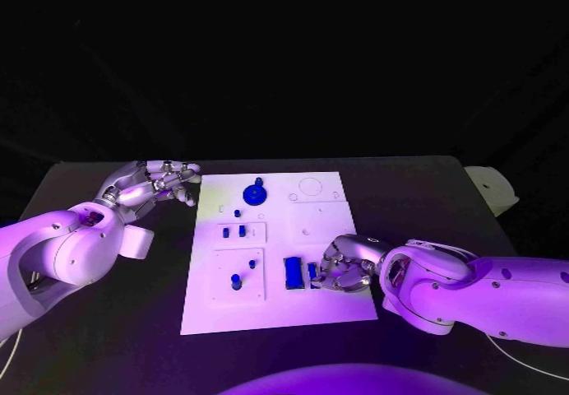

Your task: Assemble the parts on the task board

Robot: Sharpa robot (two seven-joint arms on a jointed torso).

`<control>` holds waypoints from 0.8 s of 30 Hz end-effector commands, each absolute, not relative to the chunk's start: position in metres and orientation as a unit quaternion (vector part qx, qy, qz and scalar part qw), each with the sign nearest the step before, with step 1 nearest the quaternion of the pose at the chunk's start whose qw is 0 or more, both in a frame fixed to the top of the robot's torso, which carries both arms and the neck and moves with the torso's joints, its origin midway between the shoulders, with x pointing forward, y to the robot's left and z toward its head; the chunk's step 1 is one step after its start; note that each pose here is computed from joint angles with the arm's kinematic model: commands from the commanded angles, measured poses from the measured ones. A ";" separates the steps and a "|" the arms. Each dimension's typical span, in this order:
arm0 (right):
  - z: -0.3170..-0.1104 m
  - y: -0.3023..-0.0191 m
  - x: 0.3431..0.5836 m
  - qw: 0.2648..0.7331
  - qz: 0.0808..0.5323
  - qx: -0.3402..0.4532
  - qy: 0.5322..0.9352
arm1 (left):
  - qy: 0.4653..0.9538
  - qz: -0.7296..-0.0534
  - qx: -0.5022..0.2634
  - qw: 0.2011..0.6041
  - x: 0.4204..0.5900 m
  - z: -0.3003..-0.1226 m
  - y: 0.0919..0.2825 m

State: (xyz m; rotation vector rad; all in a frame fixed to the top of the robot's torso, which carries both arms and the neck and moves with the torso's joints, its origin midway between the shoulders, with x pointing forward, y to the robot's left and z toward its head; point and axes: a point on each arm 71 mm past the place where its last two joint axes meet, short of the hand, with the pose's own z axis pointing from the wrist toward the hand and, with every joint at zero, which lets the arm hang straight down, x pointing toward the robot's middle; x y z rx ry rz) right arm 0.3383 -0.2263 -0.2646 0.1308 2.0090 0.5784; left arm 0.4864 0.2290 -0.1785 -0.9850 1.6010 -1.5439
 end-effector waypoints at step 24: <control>-0.231 -0.254 0.377 0.521 0.390 0.207 0.731 | 0.608 -0.605 -0.381 0.345 0.487 -0.183 0.226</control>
